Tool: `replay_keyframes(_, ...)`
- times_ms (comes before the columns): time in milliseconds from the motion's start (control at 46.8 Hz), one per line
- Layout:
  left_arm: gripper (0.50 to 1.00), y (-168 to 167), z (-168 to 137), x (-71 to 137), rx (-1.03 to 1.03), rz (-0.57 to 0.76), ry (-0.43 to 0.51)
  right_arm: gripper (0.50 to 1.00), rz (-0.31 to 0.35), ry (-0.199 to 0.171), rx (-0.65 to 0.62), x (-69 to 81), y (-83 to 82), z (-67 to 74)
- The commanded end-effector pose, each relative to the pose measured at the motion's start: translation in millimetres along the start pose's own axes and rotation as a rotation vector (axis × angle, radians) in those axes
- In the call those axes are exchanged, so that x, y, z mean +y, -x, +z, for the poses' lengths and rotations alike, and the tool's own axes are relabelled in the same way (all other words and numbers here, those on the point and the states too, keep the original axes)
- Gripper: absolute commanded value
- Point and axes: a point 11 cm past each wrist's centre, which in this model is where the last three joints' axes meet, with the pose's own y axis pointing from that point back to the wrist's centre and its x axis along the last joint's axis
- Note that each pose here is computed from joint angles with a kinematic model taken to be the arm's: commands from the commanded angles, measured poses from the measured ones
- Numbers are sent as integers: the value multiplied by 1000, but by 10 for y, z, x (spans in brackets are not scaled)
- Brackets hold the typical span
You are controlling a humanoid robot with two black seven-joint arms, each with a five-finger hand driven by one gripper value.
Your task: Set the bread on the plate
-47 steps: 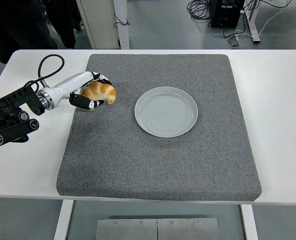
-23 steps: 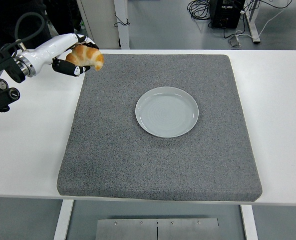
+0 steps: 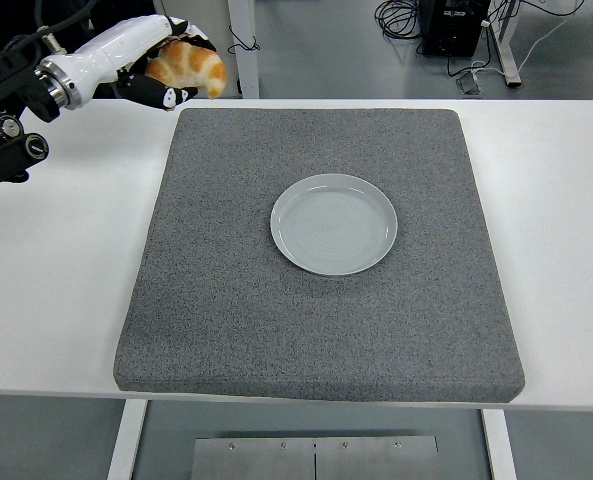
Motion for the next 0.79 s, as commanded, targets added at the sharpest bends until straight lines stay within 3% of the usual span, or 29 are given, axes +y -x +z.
replay_keyframes(0, 500, -41, 118, -98, -23, -3, 24, 1000, 0, 0, 0, 0, 0, 1)
replay_keyframes(406, 500, 249, 852, -562, -26, -60, 177, 1000, -1, 0, 1, 0, 1, 1)
replay_keyframes(598, 500, 527, 1050, -624, -31, -94, 232, 1000, 0, 0, 0, 0, 0, 1)
replay_keyframes(769, 500, 821, 1037, -578, -54, -118, 248, 1000, -1, 0, 1, 0, 1, 1)
